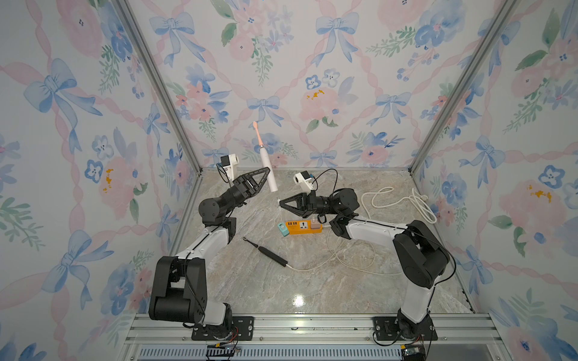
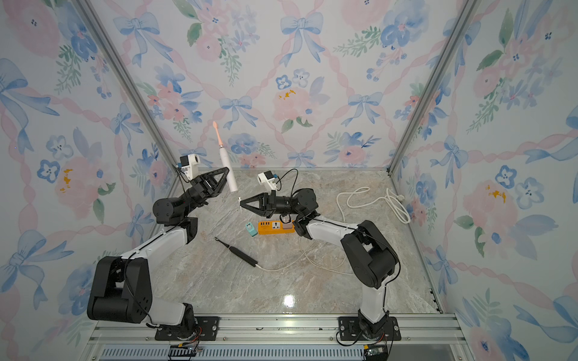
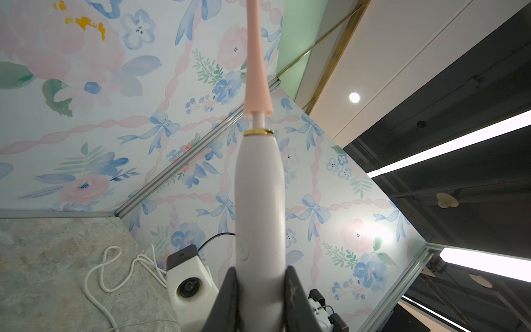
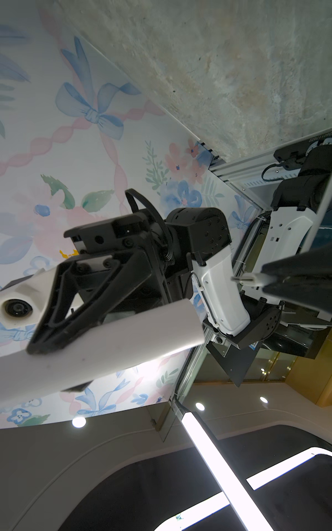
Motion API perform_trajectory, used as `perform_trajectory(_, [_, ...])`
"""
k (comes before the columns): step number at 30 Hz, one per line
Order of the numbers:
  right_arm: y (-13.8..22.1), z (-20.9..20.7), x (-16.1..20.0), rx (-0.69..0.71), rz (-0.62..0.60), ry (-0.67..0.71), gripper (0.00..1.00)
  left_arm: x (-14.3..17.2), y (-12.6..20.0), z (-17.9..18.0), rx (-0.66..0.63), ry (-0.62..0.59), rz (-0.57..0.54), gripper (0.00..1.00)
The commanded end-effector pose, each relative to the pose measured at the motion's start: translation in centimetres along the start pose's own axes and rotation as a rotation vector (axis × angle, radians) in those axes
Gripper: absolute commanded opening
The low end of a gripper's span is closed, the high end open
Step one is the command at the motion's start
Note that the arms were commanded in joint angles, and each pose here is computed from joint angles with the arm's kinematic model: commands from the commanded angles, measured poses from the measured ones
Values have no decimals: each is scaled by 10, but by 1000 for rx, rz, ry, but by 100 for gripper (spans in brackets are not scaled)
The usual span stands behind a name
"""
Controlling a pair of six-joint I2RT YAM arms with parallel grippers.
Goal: Charge the electric toothbrush
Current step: Pick up the charging cable from the center of the board.
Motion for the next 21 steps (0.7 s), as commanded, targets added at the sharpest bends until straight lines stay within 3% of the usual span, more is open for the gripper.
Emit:
perform_trajectory(1, [14, 1, 0, 204, -42, 156, 0, -9, -5, -19, 19, -42, -5, 0])
perform_trajectory(5, [36, 11, 12, 505, -64, 426, 0, -6, 0, -6, -198, -110, -1, 0])
perform_trajectory(8, [44, 24, 18, 626, -69, 537, 0, -7, 1, -12, -201, -99, -26, 0])
perform_trajectory(14, [31, 43, 39, 498, 10, 523, 0, -4, -23, -29, -72, -76, 16, 0])
perform_trajectory(17, [28, 40, 50, 588, 26, 574, 0, -11, -29, -32, -68, -31, -11, 0])
perform_trajectory(19, [31, 38, 54, 701, 18, 650, 0, -11, -29, -17, -152, 45, -23, 0])
perform_trajectory(21, [37, 39, 52, 805, -10, 723, 0, -2, -29, 10, -381, 74, 41, 0])
Point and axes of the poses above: each gripper's point midway between its finger pads, its own y axis back along the fingers, its own z axis along the line the jaws close on, x = y × z, the point moved 5 cm from there along y, back along the fingers, and after that the axes turned 15 degrees about -y, right-handed, at the moved point
